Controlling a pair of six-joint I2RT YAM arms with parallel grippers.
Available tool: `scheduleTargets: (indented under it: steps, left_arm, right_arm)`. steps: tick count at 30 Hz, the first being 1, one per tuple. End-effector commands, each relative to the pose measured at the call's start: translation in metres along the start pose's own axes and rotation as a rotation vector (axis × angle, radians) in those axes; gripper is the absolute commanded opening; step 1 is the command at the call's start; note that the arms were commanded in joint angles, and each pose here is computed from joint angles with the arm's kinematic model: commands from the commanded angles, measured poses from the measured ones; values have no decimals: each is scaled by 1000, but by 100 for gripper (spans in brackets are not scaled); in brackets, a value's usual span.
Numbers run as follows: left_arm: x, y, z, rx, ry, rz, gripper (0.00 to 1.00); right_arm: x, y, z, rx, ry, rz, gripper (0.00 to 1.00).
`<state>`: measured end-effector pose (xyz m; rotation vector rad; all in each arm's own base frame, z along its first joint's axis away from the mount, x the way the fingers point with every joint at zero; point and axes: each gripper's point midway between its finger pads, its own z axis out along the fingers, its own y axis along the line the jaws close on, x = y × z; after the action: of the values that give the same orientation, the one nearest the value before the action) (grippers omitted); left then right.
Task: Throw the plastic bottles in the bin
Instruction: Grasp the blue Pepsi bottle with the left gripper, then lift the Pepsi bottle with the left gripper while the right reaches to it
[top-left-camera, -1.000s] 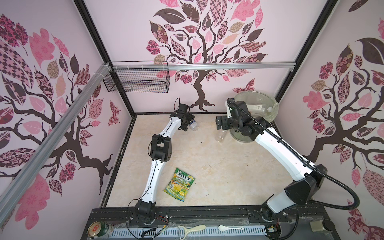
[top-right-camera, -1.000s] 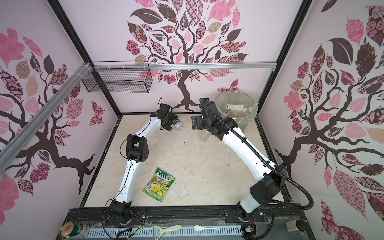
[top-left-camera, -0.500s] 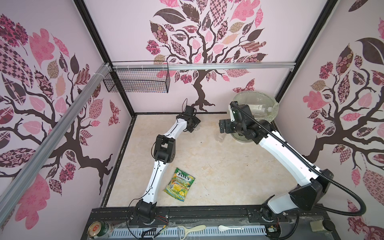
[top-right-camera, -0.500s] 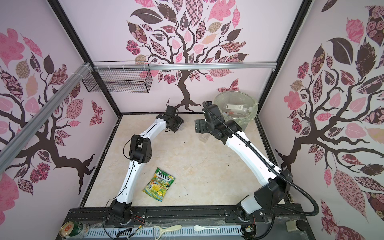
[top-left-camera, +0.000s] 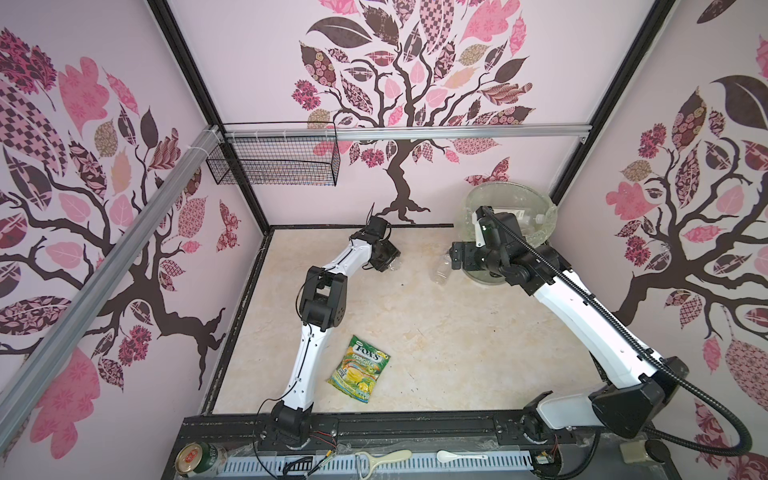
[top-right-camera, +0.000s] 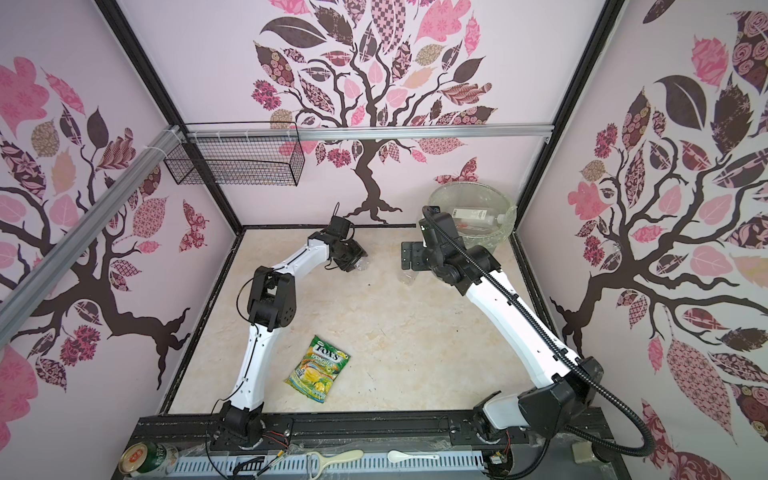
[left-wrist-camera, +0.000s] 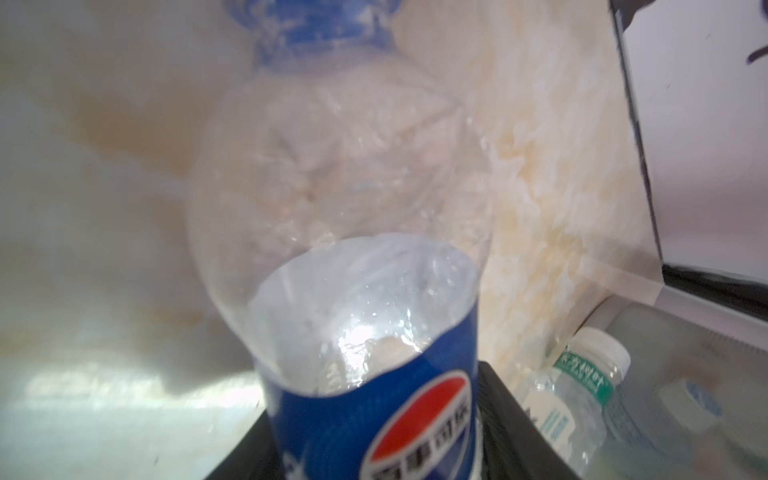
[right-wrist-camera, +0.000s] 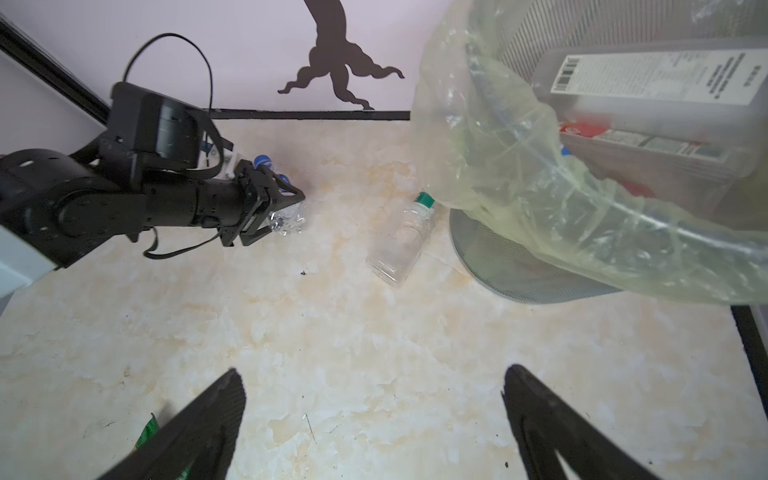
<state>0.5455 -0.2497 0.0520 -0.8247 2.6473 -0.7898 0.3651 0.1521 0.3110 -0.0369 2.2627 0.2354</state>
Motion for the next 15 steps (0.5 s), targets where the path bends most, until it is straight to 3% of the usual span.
scheduleTargets:
  steps: [1, 7, 11, 15]
  left_arm:
    - [22, -28, -43, 110, 18, 82, 50]
    - [68, -28, -112, 195, 44, 291, 50]
    - [106, -10, -152, 185, 102, 468, 50]
    - [131, 14, -183, 171, 103, 573, 51]
  right_arm:
    - [1, -1, -13, -48, 29, 54, 99]
    - [4, 15, -13, -131, 69, 139, 100]
    - [3, 38, -10, -235, 115, 204, 99]
    - [-5, 50, -9, -288, 118, 242, 100]
